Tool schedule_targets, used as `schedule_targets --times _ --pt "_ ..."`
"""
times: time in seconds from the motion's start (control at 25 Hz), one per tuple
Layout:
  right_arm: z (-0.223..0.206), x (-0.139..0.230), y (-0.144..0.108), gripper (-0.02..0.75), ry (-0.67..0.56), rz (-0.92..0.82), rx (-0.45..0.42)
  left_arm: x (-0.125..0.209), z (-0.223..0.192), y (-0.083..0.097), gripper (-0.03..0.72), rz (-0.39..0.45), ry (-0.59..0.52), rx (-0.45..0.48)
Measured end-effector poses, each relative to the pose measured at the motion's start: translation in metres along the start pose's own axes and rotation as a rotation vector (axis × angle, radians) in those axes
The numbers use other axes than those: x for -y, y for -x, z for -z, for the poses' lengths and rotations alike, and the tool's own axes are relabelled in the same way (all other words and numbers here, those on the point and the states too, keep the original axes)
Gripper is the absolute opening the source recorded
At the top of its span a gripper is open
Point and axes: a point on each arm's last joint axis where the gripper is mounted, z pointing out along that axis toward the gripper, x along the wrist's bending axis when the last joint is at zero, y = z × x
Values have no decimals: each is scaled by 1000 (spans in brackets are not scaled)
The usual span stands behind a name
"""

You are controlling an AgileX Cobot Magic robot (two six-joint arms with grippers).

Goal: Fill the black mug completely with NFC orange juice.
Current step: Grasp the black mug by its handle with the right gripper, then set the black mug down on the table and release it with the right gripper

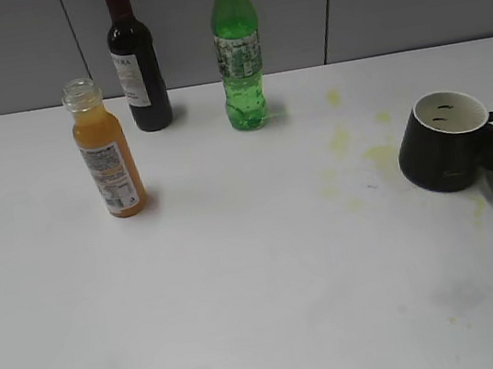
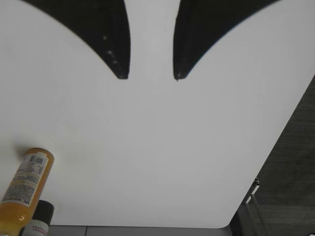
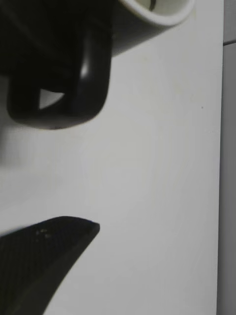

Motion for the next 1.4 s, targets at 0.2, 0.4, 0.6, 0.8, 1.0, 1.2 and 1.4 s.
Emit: schedule_targets --times 0.2,0.4,0.6,0.8,1.0,1.2,1.4 --pt "-13 1 -1 582 22 1 -25 0 0 0 239 0 0 0" --pt "-17 3 -6 287 30 17 -87 0 0 0 239 0 0 0" --pt "-17 2 -8 85 35 28 -119 0 0 0 239 0 0 0" --pt "-16 -6 -10 84 36 46 -123 0 0 0 239 0 0 0" --pt "-12 -34 -31 73 85 88 -168 0 0 0 239 0 0 0" --pt "-5 -55 -78 71 153 70 -260 0 0 0 239 0 0 0" --pt "8 -54 -137 71 152 46 -360 0 0 0 239 0 0 0"
